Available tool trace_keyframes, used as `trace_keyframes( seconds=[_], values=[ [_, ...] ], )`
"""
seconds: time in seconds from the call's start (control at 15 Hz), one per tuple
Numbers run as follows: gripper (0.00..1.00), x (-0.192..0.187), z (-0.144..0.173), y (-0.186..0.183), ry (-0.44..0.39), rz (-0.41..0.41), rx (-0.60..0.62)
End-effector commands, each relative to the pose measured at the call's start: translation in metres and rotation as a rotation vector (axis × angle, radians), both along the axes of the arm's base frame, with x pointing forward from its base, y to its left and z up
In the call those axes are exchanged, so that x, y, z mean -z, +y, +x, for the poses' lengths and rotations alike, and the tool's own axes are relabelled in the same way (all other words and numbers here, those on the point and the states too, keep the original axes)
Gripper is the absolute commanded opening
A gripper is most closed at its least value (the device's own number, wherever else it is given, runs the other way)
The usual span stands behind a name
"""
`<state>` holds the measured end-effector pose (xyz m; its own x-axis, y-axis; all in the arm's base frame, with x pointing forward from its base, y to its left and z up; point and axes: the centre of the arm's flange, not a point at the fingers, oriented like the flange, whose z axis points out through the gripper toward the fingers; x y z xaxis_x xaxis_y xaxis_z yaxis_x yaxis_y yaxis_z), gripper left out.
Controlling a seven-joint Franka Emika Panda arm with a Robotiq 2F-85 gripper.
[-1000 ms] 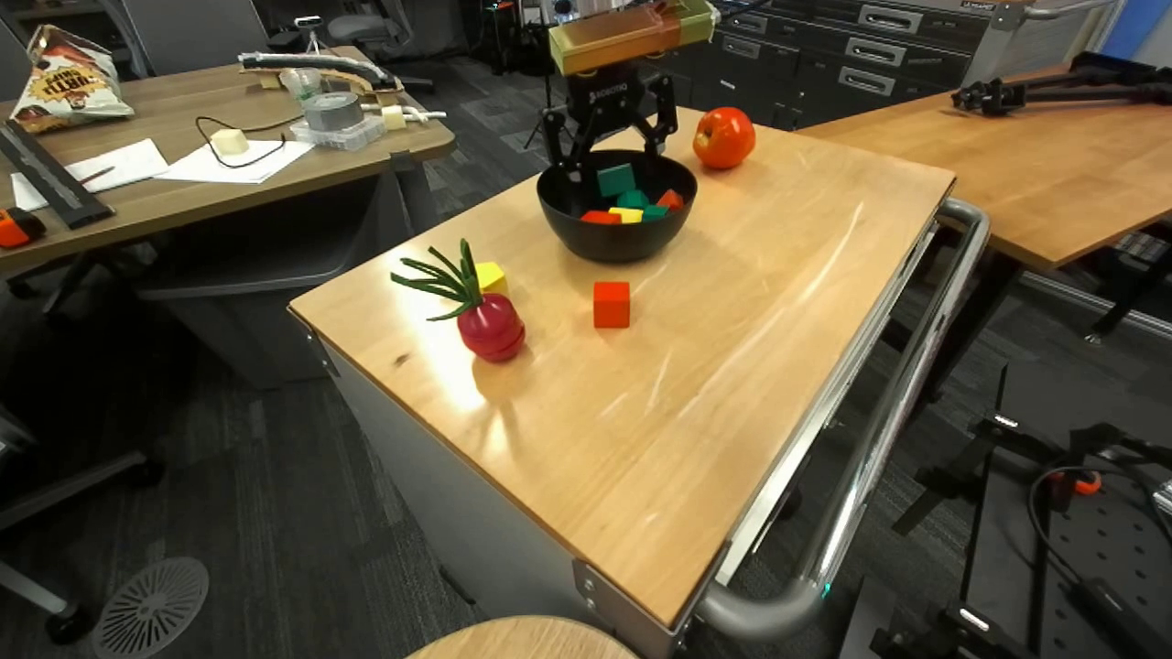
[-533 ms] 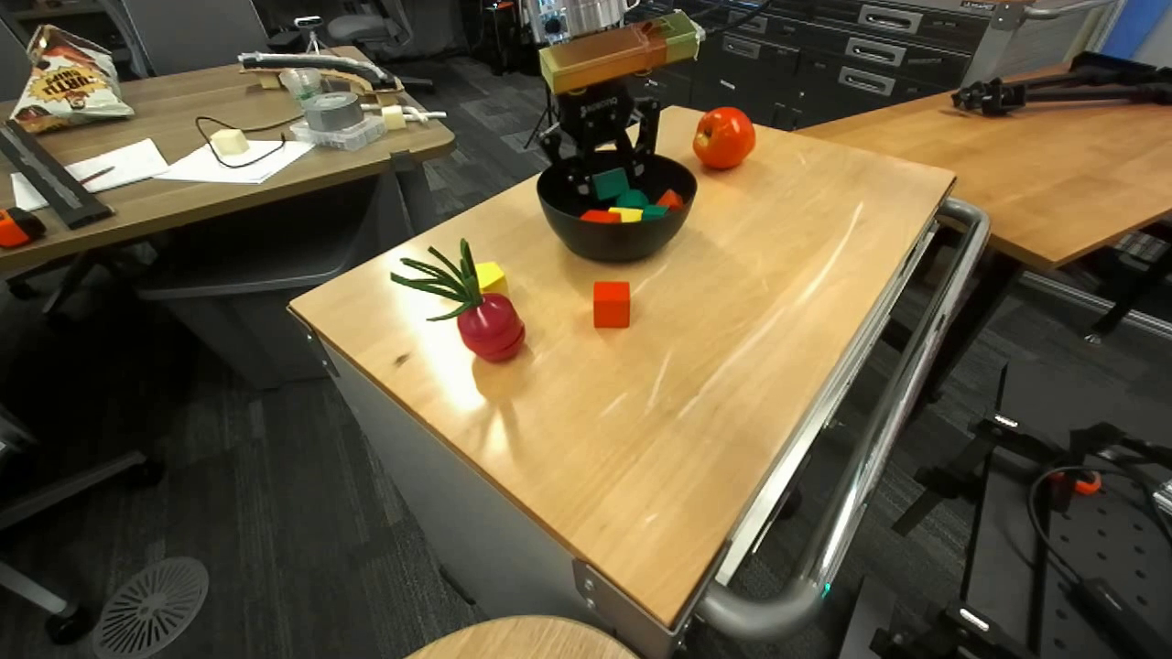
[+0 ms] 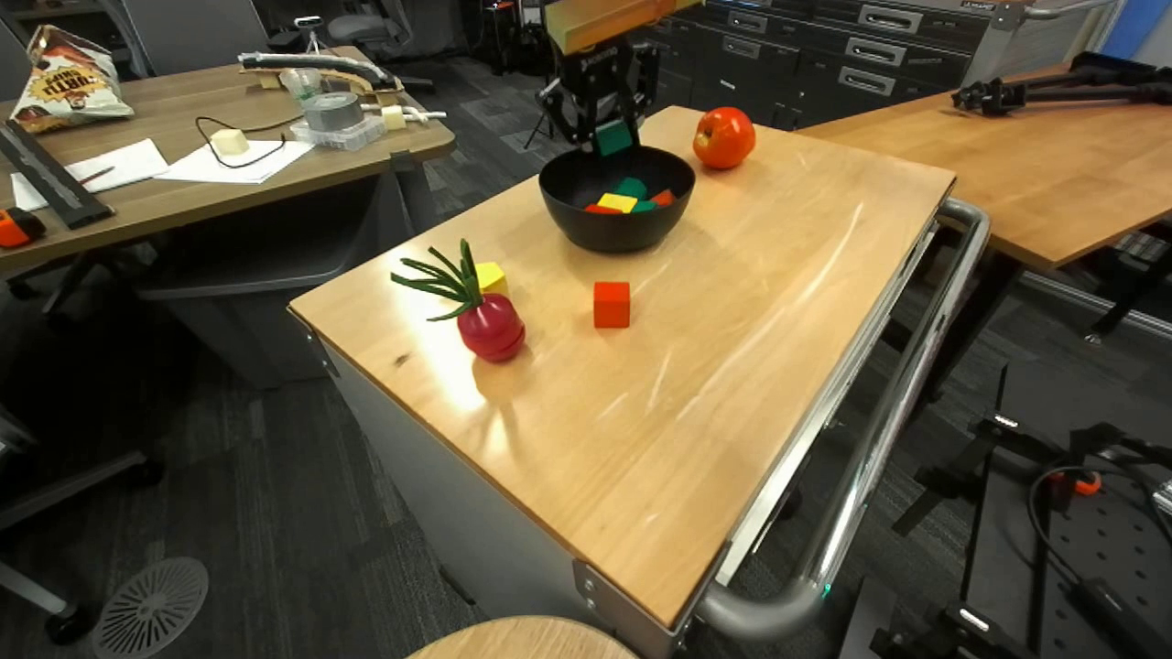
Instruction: Move the apple to the other side of the bowl and take all the items out of the bowl
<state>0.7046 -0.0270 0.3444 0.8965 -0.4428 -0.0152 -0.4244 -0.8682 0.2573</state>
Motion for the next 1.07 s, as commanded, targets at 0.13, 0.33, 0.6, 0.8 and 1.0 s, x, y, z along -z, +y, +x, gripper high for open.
trace_keyframes(
  seconds=[0.13,0.33,0.6,0.8,1.0],
  values=[
    [0.23,-0.083,-0.084,-0.01,-0.059,-0.102,-0.155],
    [0.23,-0.087,-0.128,-0.023,-0.069,-0.062,-0.102],
    [0.23,-0.057,-0.176,-0.041,-0.1,0.114,0.036],
    [0.23,-0.021,-0.209,-0.052,-0.123,0.201,0.152],
    [0.23,0.023,-0.247,-0.07,-0.119,0.194,0.265]
  ],
)
